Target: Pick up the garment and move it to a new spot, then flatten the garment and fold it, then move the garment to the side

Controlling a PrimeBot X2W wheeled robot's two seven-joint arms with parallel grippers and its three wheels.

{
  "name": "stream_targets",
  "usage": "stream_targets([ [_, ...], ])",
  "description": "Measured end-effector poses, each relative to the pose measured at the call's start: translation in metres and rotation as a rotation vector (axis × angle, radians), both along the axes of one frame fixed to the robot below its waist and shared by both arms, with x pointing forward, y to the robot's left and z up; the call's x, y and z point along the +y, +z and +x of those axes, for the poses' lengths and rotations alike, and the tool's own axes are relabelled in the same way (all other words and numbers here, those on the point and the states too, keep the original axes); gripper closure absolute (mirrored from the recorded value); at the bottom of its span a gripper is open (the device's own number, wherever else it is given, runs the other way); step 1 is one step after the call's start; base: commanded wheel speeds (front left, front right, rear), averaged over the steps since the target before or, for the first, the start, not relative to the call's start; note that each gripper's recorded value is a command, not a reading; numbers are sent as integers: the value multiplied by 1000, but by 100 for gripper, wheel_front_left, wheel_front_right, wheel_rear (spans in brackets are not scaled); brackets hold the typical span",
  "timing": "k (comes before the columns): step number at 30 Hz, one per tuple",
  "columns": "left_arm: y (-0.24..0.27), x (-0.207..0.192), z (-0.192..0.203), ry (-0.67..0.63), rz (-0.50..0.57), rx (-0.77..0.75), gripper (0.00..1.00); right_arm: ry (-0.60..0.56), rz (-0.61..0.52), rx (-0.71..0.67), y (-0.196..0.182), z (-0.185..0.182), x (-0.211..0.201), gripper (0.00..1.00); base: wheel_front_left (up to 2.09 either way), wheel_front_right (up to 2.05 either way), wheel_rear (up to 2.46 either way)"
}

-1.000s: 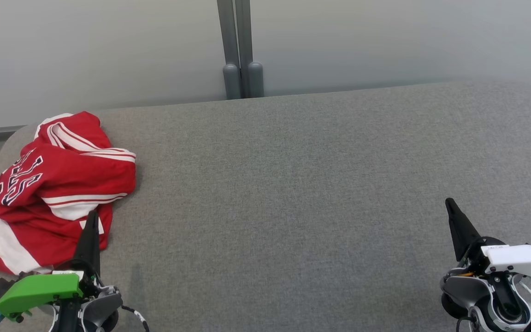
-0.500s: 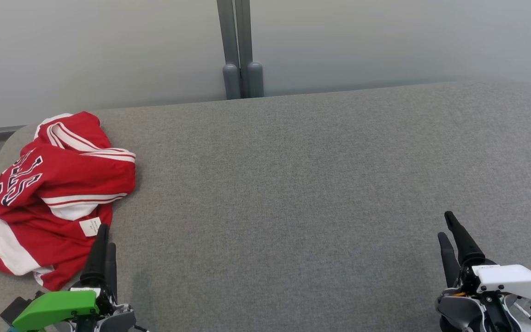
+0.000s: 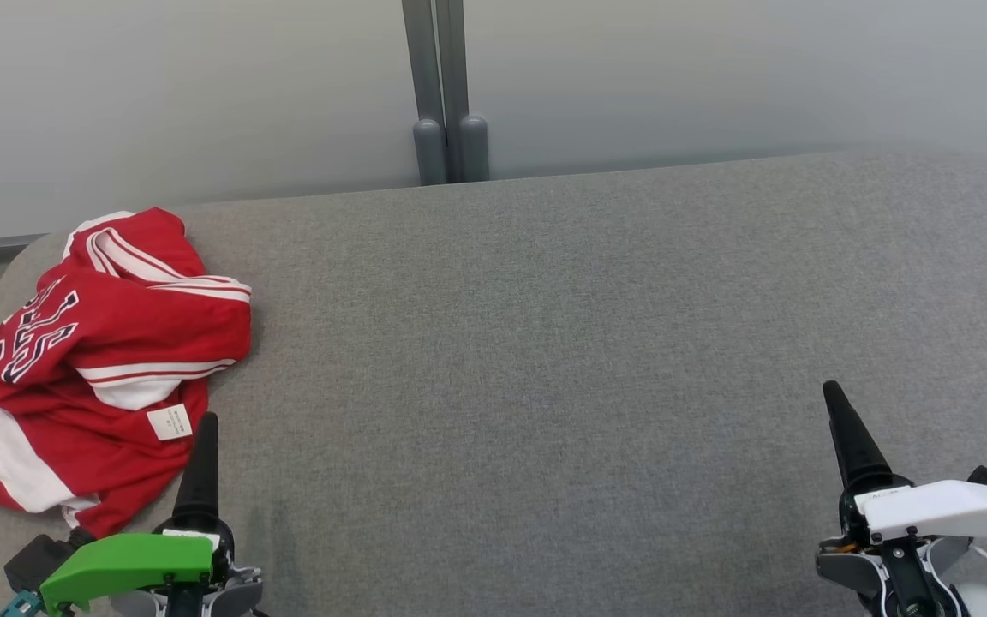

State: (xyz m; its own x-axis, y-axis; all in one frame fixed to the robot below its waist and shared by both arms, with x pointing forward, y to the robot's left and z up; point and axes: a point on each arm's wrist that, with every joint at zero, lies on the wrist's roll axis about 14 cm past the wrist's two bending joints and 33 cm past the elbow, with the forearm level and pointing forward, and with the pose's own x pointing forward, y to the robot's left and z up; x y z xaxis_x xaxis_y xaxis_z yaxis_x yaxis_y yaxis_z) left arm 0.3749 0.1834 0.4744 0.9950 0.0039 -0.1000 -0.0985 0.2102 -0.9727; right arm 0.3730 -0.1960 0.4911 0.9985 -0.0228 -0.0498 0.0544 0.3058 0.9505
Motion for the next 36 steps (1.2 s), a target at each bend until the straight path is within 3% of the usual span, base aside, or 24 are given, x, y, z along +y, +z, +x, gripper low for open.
stream_targets([
  [18, -5, -4, 0, -40, 383, 22, 0, 40, -441, -58, 18, 1, 0, 0, 0, 0, 0],
  [36, 0, -6, 2, -79, 717, -14, 0, 58, -746, -100, 25, 1, 1, 0, 0, 0, 0],
])
